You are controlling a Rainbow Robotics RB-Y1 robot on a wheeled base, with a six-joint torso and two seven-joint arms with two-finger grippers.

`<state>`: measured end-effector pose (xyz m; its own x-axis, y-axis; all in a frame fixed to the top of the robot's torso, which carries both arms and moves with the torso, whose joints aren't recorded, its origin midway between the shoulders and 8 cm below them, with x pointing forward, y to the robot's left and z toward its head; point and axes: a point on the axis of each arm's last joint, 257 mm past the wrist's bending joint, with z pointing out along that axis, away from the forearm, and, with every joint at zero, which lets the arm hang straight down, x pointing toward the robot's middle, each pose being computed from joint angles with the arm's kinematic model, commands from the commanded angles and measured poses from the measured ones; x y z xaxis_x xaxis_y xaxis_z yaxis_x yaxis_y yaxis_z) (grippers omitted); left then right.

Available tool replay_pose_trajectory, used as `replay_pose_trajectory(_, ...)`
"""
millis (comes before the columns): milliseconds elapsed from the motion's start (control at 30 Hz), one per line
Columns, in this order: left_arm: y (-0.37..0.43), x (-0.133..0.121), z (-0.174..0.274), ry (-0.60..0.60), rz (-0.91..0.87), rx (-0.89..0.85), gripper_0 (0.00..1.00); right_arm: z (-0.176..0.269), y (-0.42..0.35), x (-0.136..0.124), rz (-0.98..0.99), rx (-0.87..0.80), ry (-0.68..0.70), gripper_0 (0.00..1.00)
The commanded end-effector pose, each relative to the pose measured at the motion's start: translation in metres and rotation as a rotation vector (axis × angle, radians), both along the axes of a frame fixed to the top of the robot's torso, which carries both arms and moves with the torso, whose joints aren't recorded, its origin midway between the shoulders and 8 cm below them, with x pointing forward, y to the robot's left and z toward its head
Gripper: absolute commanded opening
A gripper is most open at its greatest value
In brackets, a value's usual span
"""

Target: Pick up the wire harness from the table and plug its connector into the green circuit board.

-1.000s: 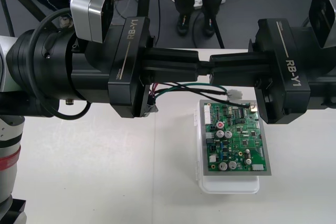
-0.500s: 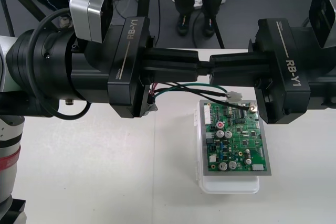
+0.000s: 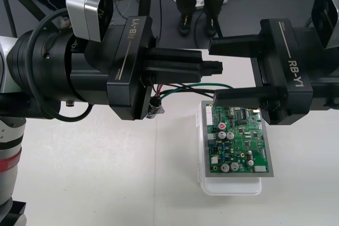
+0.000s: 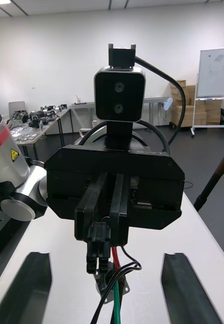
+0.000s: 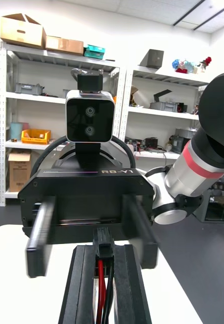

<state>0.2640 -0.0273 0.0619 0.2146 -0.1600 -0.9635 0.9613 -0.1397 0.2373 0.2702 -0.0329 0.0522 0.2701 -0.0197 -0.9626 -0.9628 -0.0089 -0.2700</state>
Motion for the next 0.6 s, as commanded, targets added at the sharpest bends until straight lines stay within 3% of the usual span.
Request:
replay_pose_trajectory(33,0.000,-0.006,0.008,-0.040,0.011,-0.024,0.00,0.002,-0.001,0.000,-0.004,0.011,-0.040,1.00)
replay_pose_trajectory(600,0.013,0.005,-0.017,-0.024,0.054,0.063,0.00,-0.033,-0.031,0.012,-0.051,-0.100,0.057,1.00)
